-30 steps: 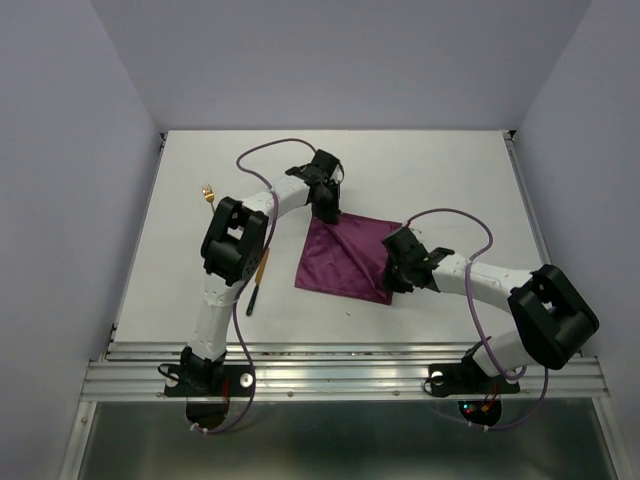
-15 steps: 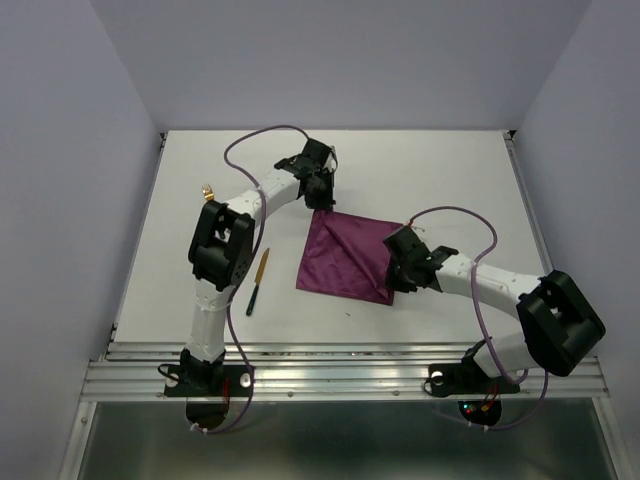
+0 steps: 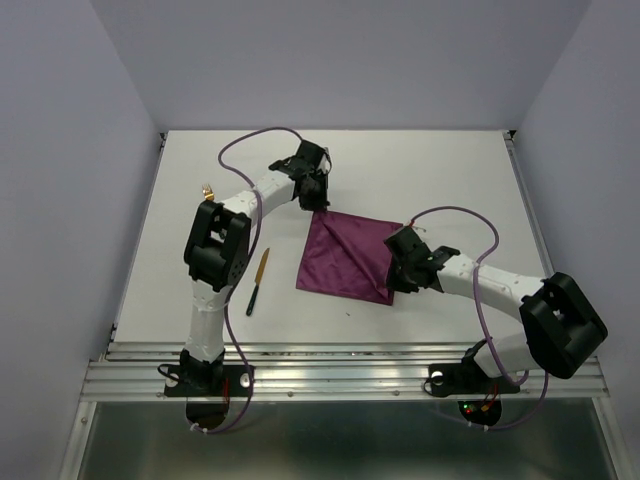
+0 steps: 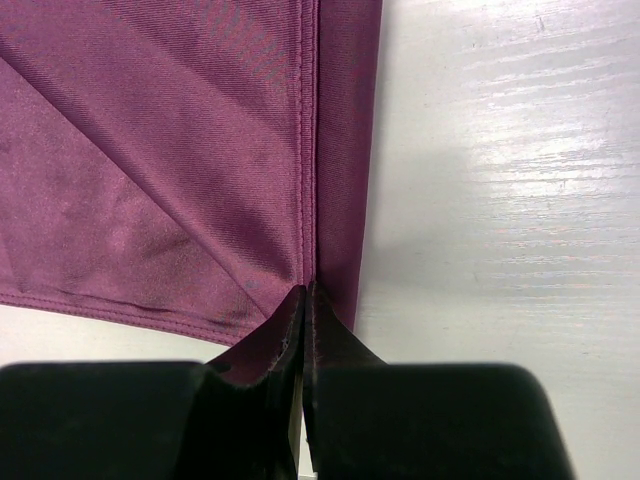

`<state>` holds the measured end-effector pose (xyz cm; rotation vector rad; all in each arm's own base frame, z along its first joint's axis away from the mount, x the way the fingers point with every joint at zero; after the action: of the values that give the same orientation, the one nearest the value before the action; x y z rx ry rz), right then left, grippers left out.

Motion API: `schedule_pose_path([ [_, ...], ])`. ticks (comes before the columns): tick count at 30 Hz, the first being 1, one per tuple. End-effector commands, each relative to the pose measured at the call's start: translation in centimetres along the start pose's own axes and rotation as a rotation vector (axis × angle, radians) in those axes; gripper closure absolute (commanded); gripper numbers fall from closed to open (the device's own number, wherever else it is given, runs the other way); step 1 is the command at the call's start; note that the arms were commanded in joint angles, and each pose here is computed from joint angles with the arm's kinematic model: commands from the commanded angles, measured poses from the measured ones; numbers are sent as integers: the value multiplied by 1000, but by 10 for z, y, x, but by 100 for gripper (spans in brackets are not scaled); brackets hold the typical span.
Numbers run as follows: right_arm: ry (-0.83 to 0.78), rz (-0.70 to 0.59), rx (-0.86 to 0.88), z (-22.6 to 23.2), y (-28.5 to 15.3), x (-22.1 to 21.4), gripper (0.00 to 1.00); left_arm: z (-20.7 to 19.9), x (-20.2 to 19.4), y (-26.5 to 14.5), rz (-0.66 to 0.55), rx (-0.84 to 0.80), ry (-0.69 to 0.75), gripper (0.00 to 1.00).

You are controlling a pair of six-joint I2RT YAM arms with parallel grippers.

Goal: Fold the napkin into a case and place the utensils inside
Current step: Smooth out the upper triangle-folded napkin at the center of the board.

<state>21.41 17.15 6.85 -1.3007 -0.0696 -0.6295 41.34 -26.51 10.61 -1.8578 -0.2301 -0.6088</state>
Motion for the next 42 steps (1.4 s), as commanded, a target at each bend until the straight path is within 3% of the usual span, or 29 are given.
schedule_pose_path([
  [1, -1, -42, 22, 7, -8, 8, 97, 1, 8, 9, -20, 7, 23, 100],
  [11, -12, -30, 51, 14, -13, 7, 97, 17, 2, 26, 11, 50, 11, 100],
  [22, -38, -40, 104, 32, -28, 7, 98, 4, 15, 1, -44, -3, -3, 100],
  [34, -68, 16, -24, 1, 14, -24, 98, -1, 19, -8, -54, -28, -10, 100],
  [42, -108, -73, 78, 39, -18, 11, 97, -19, 31, -33, -95, -113, -13, 100],
])
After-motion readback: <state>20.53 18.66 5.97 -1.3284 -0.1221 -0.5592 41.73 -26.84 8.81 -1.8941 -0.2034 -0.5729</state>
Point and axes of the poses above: each gripper's point midway between its finger pads, its own y axis out along the fingers, its own z axis along the line the jaws close on, x = y × z, the point moved 4 cm from there along -y, back along the fingers, and after that the axes turned 8 degrees about y, right-handed, at the moved point
